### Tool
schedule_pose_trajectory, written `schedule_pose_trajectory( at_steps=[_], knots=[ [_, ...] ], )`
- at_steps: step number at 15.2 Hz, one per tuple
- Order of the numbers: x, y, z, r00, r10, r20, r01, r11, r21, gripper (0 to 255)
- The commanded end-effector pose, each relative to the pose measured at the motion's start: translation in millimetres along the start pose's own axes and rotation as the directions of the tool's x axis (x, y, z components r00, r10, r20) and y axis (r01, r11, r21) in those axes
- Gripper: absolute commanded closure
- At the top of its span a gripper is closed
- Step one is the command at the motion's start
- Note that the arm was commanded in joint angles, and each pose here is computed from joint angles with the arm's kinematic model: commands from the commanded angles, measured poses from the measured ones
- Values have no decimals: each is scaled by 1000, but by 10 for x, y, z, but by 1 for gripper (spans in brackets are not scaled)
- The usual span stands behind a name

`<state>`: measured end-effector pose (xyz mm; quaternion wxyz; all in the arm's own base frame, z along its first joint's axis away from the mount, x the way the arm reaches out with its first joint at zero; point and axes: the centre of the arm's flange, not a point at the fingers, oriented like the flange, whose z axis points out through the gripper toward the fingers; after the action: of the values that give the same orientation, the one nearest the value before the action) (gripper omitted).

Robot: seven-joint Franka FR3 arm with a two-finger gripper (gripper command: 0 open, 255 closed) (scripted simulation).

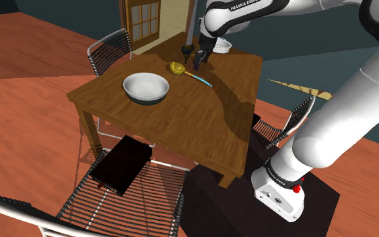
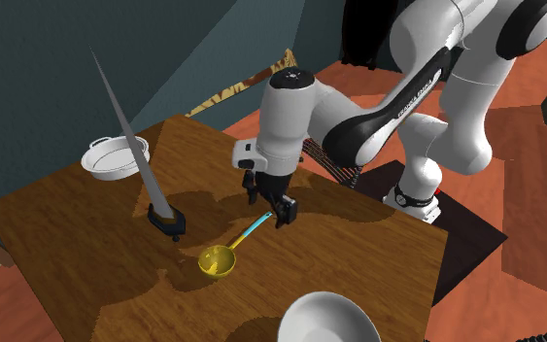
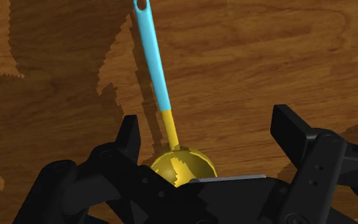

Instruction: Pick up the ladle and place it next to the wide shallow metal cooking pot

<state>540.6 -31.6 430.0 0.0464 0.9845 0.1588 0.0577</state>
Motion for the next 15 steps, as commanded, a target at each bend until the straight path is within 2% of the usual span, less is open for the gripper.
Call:
schedule_pose_trajectory(
  at_steps=[1, 7, 15],
  knots=[
    [182, 53, 183, 999, -36, 0, 35, 999, -10, 0],
    [682, 191, 684, 992, -130, 3, 130, 991, -36, 0],
    [682, 205, 1084, 992, -130, 3, 130, 991, -36, 0]
  ],
)
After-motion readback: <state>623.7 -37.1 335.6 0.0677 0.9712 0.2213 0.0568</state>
